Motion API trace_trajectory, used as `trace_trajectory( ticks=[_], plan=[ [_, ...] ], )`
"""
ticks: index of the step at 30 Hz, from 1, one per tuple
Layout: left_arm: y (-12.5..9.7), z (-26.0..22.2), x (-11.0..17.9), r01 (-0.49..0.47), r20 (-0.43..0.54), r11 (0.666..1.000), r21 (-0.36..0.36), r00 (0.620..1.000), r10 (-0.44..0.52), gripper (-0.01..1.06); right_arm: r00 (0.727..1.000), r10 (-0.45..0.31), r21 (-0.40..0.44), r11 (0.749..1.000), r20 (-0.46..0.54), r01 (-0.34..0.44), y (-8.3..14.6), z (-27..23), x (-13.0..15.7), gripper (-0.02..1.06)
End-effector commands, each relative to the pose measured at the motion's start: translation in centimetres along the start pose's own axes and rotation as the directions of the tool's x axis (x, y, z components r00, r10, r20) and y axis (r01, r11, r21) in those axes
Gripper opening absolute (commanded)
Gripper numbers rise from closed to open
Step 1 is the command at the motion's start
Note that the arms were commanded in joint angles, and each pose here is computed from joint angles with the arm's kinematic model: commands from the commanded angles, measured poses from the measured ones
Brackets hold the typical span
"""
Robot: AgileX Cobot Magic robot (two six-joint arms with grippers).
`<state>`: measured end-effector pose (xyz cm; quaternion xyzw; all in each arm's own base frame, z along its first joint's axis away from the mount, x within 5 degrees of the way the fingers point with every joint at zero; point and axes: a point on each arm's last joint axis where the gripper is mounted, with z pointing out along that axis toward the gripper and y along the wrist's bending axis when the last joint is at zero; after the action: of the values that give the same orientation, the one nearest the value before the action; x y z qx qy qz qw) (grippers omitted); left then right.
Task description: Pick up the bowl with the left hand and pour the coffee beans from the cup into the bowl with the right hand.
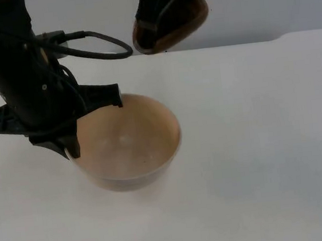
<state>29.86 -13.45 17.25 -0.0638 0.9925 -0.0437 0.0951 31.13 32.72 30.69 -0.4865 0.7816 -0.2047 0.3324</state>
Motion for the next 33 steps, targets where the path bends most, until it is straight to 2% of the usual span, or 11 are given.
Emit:
trace_trajectory(
  ticks=[1,7,11,12,14,17,21,25,26,33],
  plan=[
    [-0.2,-0.3,-0.1,0.016,0.008,1.000,0.015,1.000,-0.016,0.00,0.999,-0.012,0.030,0.999,0.039,0.011,-0.2,-0.1,-0.6,0.00],
    [-0.2,-0.3,-0.1,0.016,0.008,1.000,0.015,1.000,-0.016,0.00,0.994,-0.036,0.060,0.998,0.099,0.030,-0.1,-0.4,-1.3,0.00],
    [-0.3,-0.3,-0.1,0.022,0.006,1.000,0.020,1.000,-0.022,0.00,0.987,-0.111,0.150,0.984,0.112,0.094,-0.1,-1.0,-1.8,0.00],
    [-0.3,-0.3,-0.1,0.022,0.006,1.000,0.020,1.000,-0.022,0.00,0.987,-0.111,0.150,0.984,0.112,0.094,-0.1,-1.0,-1.8,0.00],
    [-0.3,-0.3,-0.1,0.022,0.006,1.000,0.020,1.000,-0.022,0.00,0.978,-0.170,0.197,0.970,0.124,0.143,0.4,-1.7,-2.3,0.00],
    [-0.3,-0.3,-0.1,0.022,0.006,1.000,0.020,1.000,-0.022,0.00,0.968,-0.214,0.243,0.954,0.131,0.178,0.7,-2.4,-2.7,0.00],
    [-0.3,-0.3,-0.1,0.022,0.006,1.000,0.020,1.000,-0.022,0.00,0.964,-0.234,0.265,0.944,0.125,0.195,0.6,-2.5,-2.8,0.00],
    [-0.3,-0.3,-0.1,0.022,0.006,1.000,0.020,1.000,-0.022,0.00,0.950,-0.292,0.287,0.925,0.112,0.250,1.0,-2.9,-3.0,0.00],
    [-0.3,-0.3,-0.1,0.022,0.007,1.000,0.020,1.000,-0.022,0.00,0.946,-0.311,0.318,0.909,0.095,0.267,0.9,-3.0,-3.0,0.00],
    [-0.3,-0.3,-0.1,0.022,0.009,1.000,0.021,1.000,-0.022,0.00,0.933,-0.350,0.348,0.887,0.080,0.303,1.6,-3.5,-3.1,0.00]
  ],
)
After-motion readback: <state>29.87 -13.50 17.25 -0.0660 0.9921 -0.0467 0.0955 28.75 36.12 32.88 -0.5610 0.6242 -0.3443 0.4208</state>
